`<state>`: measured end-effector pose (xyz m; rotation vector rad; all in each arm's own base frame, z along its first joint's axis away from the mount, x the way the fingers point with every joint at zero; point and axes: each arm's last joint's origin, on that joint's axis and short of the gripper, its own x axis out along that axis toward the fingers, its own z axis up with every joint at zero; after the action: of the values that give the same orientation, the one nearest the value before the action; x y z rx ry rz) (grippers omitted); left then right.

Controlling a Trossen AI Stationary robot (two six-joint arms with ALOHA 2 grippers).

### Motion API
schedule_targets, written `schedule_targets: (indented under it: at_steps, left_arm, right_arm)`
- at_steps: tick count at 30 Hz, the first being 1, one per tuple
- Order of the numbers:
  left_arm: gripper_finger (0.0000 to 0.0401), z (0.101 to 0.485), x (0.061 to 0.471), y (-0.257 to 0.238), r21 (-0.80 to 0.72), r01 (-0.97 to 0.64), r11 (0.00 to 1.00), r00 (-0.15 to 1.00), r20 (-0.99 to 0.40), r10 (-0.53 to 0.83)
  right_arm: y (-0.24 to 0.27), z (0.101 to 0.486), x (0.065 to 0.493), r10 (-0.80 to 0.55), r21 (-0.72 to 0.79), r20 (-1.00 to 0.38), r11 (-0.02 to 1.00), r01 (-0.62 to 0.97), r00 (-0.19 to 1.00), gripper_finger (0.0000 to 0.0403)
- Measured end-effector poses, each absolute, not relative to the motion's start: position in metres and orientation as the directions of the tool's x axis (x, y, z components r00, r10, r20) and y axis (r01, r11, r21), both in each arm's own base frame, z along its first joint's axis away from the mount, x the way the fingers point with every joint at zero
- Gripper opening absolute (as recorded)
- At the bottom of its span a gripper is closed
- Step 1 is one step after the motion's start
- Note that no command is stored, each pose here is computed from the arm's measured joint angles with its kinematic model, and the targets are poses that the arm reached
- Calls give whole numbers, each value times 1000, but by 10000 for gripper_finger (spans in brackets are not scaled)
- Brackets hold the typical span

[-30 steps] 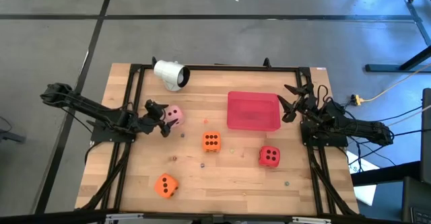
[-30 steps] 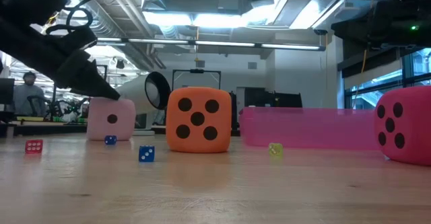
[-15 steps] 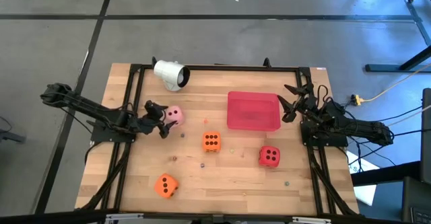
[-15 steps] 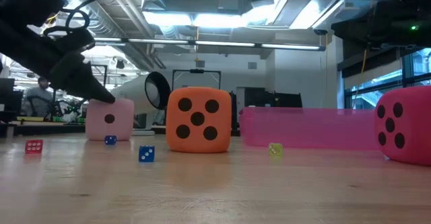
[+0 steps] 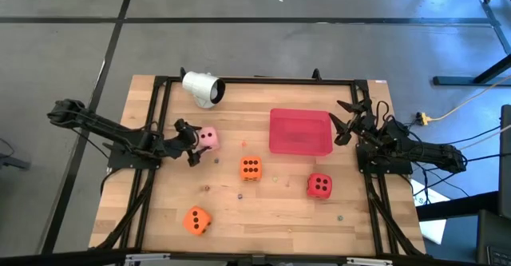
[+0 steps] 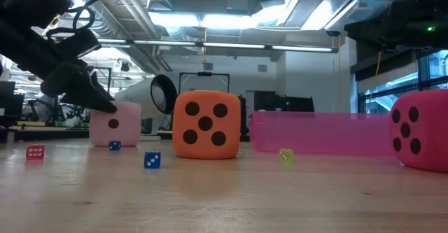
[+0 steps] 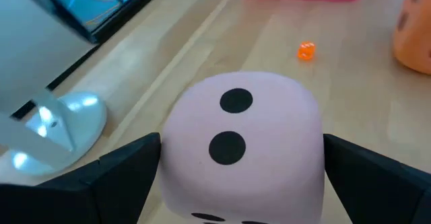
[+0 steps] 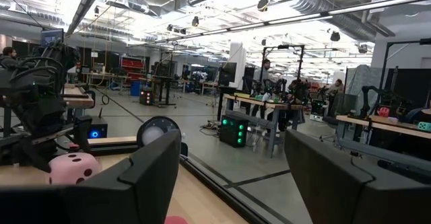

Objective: Pick & Place Dice
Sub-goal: Put the big pink dice into the red bin

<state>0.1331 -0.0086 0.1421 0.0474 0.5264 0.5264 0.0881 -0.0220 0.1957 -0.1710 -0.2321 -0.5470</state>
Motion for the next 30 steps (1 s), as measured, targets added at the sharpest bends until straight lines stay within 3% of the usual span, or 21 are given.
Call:
schedule_targets:
  at_steps: [7, 13, 20, 30]
  left_arm:
    - [398, 142, 132, -7, 163, -523, 836, 715, -450, 535]
    - [398, 141, 133, -9, 212, -438, 874, 735, -476, 484]
    - [398, 142, 132, -8, 202, -466, 861, 727, -468, 503]
    - [398, 136, 129, -9, 73, -505, 860, 709, -533, 462]
  right_arm:
    - [-22, 196, 88, -494, -99, 263, 841, 532, 829, 268]
    - [-22, 196, 88, -494, -99, 263, 841, 532, 829, 268]
    - [-22, 196, 88, -494, -98, 263, 841, 532, 829, 268]
    - [-22, 196, 88, -494, -99, 263, 841, 532, 829, 268]
